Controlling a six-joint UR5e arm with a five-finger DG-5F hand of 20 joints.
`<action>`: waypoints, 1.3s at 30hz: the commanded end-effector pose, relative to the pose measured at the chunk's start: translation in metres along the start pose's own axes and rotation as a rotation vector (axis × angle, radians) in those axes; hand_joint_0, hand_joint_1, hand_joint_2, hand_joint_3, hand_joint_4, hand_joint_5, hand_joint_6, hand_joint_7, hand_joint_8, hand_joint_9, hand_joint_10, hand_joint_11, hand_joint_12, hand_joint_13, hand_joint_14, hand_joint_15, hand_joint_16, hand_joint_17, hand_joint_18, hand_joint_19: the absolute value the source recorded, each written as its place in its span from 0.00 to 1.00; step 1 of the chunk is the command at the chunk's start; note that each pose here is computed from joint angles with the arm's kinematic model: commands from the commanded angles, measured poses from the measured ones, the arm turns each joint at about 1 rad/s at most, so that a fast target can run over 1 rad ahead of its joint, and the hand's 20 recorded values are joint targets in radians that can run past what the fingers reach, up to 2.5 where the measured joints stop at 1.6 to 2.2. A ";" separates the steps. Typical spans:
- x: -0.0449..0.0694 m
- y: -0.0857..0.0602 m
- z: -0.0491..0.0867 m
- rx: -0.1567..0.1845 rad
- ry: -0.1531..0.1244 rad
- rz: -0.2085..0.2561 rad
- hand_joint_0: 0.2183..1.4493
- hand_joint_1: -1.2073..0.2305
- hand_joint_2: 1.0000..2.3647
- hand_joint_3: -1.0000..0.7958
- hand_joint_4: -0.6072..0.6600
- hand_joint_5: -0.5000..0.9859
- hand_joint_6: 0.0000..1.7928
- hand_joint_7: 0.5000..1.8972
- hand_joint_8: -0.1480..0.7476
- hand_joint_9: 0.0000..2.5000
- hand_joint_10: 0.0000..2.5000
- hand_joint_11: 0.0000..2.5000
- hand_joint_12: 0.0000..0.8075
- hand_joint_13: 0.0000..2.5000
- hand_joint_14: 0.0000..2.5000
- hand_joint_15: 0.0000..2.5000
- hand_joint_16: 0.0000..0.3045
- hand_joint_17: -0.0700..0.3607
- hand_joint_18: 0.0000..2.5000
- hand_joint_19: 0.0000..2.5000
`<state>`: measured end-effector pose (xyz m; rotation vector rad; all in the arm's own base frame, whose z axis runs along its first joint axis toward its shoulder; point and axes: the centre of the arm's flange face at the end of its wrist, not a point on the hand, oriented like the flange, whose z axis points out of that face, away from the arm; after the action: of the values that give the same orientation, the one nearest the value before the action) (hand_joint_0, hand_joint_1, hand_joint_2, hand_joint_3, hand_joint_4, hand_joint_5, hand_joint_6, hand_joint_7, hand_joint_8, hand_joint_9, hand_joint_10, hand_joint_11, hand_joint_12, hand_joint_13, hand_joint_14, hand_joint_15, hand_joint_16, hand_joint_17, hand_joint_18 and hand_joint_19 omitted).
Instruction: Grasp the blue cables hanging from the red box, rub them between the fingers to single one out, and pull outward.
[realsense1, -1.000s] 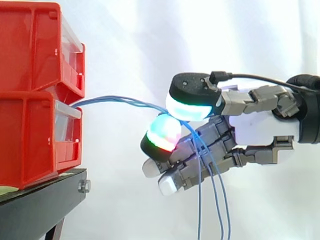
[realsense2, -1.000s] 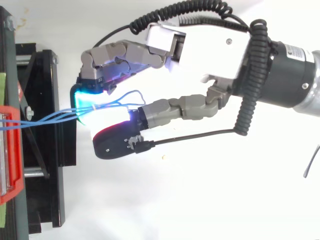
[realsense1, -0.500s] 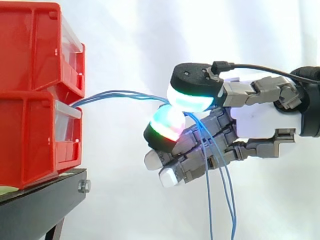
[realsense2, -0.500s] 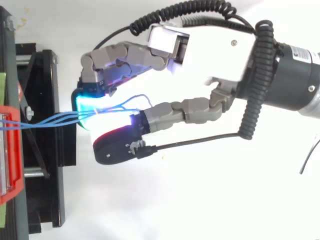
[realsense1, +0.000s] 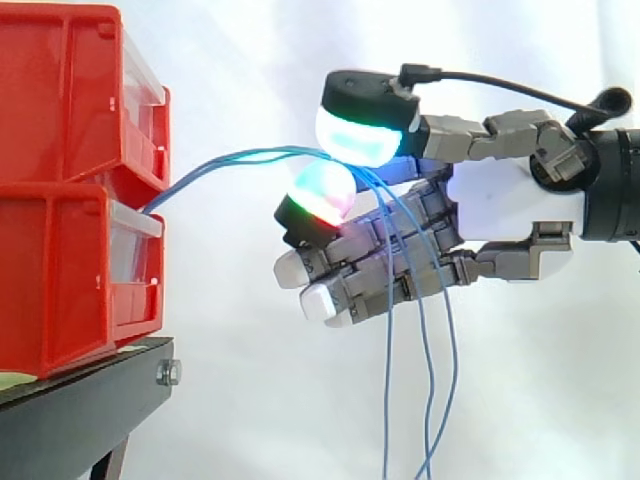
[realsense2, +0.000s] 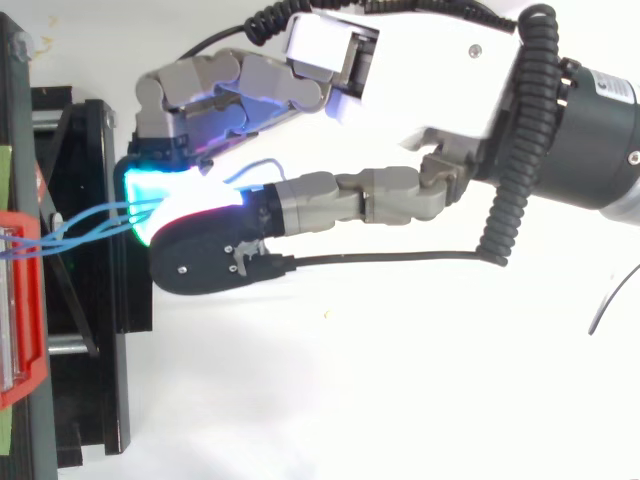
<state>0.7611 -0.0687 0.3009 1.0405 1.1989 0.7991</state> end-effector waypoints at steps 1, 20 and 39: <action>-0.002 0.005 0.002 -0.005 -0.003 0.007 0.32 0.49 0.01 0.44 0.66 0.30 0.31 0.57 0.49 0.36 0.00 0.12 0.39 0.28 0.01 0.15 0.12 0.36 0.17 0.13; 0.003 0.003 -0.004 0.048 0.024 0.017 0.24 0.43 0.00 0.33 0.67 0.26 0.39 0.40 0.48 0.37 0.01 0.17 0.39 0.28 0.01 0.16 0.12 0.36 0.18 0.14; -0.015 0.023 0.004 0.040 0.006 0.055 0.29 0.41 0.01 0.40 0.65 0.26 0.40 0.41 0.48 0.37 0.01 0.17 0.38 0.28 0.01 0.17 0.12 0.35 0.17 0.14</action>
<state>0.7619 -0.0737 0.3234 1.1138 1.2034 0.8280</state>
